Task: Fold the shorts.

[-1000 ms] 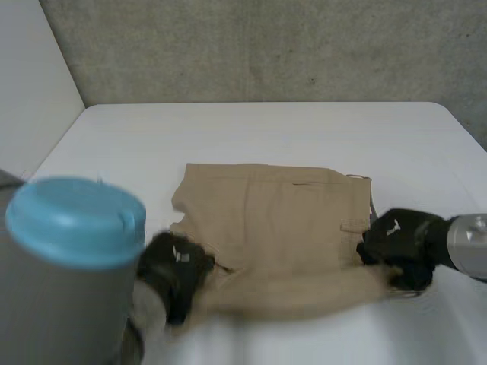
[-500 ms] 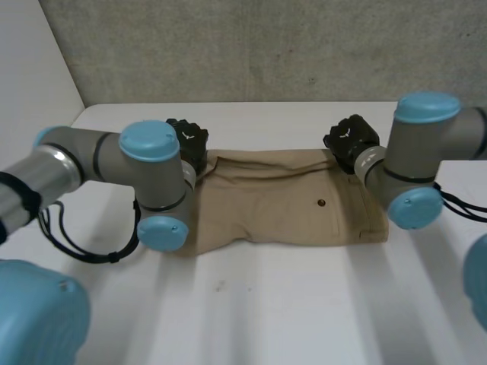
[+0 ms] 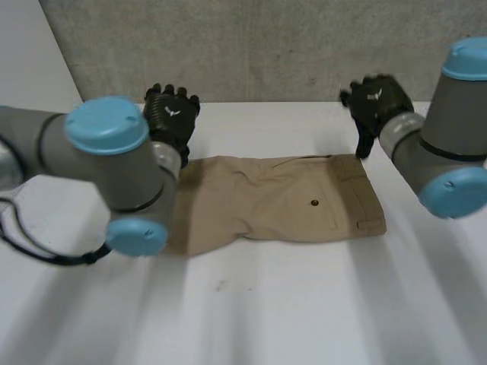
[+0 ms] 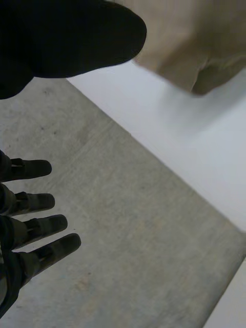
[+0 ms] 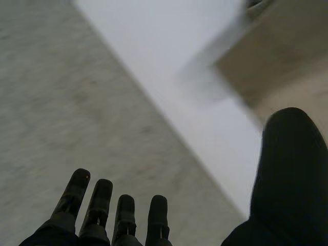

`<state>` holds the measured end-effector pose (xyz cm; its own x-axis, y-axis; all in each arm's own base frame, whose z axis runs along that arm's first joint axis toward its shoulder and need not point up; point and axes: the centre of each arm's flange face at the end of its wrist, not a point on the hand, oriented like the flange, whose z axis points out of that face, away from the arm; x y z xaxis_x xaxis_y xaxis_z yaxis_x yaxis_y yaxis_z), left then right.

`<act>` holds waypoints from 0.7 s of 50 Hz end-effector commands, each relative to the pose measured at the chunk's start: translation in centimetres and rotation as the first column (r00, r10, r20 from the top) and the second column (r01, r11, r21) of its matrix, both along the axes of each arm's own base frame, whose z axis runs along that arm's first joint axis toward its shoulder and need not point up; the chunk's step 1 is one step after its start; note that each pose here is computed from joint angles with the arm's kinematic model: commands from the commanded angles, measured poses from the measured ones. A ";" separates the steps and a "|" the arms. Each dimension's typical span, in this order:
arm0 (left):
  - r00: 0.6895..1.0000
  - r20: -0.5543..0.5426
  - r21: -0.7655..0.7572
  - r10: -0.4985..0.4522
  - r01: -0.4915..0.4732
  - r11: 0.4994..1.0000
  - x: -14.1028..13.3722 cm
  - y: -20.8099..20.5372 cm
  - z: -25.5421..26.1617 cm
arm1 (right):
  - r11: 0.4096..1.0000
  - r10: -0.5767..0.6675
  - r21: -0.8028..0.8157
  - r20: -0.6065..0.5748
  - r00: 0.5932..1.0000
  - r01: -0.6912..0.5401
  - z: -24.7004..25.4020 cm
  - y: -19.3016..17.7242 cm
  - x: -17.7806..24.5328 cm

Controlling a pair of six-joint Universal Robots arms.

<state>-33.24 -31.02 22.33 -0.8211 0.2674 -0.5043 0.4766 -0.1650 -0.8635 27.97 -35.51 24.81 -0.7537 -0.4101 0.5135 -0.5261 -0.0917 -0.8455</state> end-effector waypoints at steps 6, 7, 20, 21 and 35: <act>0.975 -0.220 0.274 -0.018 0.079 0.958 3.5 7.3 -2.6 | 0.952 0.038 0.306 -0.073 0.997 -0.014 -7.0 4.0 -3.6; 0.974 -0.226 0.286 -0.014 0.080 0.955 3.6 7.4 -2.8 | 0.955 0.043 0.296 -0.071 0.997 -0.020 -8.0 3.8 -3.6; 0.975 -0.220 0.357 0.018 0.064 0.932 3.9 7.9 -5.2 | 0.965 0.001 0.260 -0.077 0.997 0.019 -13.6 0.9 -4.5; 0.975 -0.219 0.359 0.018 0.064 0.931 3.9 7.9 -5.2 | 0.967 -0.010 0.252 -0.078 0.997 0.030 -13.4 0.6 -4.8; 0.975 -0.223 0.352 0.019 0.062 0.934 4.2 8.2 -4.7 | 0.996 -0.069 0.041 -0.297 0.952 0.084 -5.9 -0.2 -8.0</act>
